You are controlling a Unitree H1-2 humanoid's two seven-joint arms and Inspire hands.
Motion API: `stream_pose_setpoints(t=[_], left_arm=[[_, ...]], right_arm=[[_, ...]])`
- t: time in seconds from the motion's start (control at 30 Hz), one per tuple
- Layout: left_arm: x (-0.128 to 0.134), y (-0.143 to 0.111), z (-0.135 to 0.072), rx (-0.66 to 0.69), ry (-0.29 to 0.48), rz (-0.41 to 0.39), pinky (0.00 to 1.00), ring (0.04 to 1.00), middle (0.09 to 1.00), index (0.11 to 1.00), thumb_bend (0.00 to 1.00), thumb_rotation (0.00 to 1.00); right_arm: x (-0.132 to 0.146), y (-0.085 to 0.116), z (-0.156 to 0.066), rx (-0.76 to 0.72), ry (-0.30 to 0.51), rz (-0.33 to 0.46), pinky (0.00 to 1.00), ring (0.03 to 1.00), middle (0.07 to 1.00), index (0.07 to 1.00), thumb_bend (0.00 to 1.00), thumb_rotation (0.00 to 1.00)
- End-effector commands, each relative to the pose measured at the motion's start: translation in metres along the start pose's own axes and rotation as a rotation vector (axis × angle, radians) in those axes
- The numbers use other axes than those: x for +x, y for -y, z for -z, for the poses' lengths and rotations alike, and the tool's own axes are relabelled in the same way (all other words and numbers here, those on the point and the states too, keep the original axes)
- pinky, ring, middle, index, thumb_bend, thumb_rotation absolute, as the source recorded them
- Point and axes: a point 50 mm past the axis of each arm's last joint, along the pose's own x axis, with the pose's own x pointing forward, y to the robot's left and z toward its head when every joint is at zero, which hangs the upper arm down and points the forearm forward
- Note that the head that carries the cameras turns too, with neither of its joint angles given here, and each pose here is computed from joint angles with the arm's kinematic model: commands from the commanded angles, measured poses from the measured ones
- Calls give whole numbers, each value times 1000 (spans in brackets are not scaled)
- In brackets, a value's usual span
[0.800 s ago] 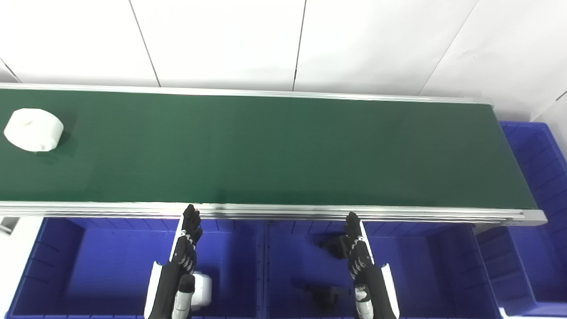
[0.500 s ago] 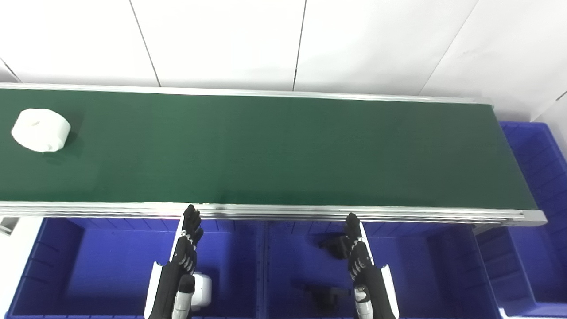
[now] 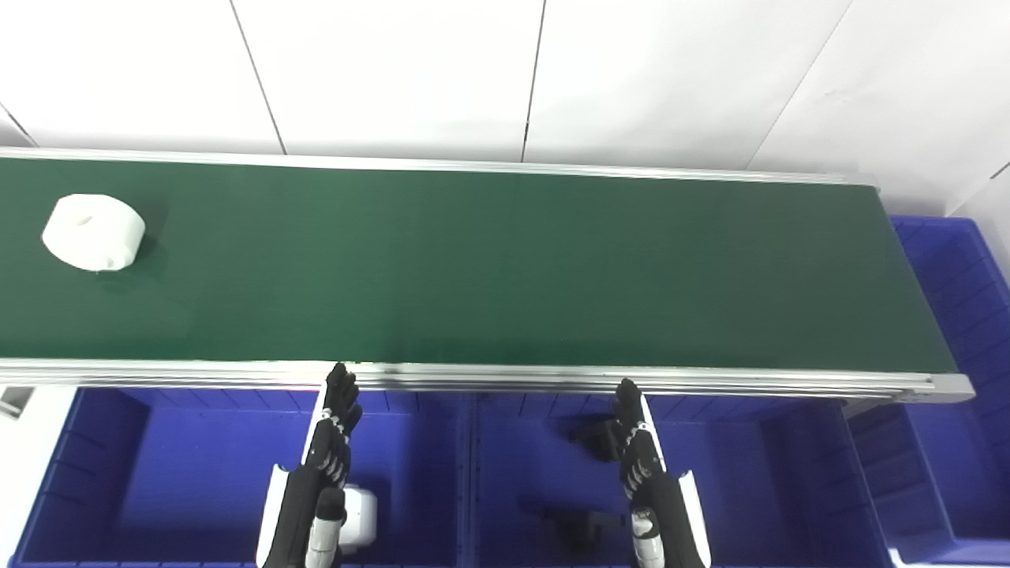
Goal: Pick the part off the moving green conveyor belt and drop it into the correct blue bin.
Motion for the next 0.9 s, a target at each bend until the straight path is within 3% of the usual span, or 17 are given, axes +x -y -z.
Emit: stream_pose_setpoints(t=[0.0, 0.87], left_arm=[[0, 1, -7, 2, 56, 12, 983, 1000, 1000, 1000, 862, 1000], [0, 0, -5, -14, 52, 31, 1000, 1000, 1000, 1000, 878, 1000]], right_arm=[[-1, -2, -6, 10, 41, 11, 1000, 1000, 1000, 1000, 1000, 1000], [0, -2, -6, 16, 39, 4, 1000, 1000, 1000, 1000, 1000, 1000]])
